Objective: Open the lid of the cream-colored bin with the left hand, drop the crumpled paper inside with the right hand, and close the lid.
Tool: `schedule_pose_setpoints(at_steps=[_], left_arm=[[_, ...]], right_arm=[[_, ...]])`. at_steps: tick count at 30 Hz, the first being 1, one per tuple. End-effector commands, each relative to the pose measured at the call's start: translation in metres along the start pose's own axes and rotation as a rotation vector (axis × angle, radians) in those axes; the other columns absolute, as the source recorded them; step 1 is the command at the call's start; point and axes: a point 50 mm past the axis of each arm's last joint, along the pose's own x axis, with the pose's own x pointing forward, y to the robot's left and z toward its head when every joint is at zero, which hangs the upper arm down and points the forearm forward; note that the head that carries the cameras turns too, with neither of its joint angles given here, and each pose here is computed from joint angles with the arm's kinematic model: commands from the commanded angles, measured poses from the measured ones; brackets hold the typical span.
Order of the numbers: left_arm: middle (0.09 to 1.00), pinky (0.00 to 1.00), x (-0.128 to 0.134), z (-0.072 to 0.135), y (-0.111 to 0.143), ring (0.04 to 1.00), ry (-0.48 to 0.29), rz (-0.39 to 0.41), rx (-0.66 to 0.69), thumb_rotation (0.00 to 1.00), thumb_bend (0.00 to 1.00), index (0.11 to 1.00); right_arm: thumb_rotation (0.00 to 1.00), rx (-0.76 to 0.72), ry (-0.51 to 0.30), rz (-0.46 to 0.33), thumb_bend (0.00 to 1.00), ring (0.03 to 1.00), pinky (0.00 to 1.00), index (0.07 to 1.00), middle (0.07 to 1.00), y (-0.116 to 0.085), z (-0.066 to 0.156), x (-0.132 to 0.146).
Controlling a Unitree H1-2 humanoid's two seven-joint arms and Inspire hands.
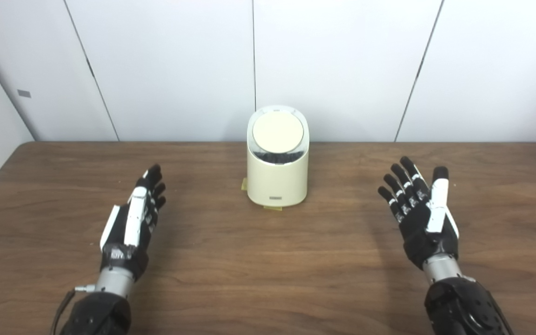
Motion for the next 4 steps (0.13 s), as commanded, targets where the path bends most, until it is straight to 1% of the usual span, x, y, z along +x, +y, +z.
schedule_pose_setpoints(at_steps=[1,4], left_arm=[[1.000,1.00,0.0064,0.0128,-0.0047,0.992,-0.098,-0.008,-0.021,1.00,0.37,0.995],[1.000,1.00,0.0024,0.0054,-0.0037,1.000,-0.087,0.005,-0.077,0.97,0.40,1.000]], right_arm=[[1.00,-0.002,-0.064,0.037,0.68,0.947,0.91,0.936,0.952,0.0020,0.0184,0.0036],[1.00,-0.074,-0.066,0.017,0.68,0.968,0.97,0.944,0.963,-0.0068,0.0173,0.0011]])
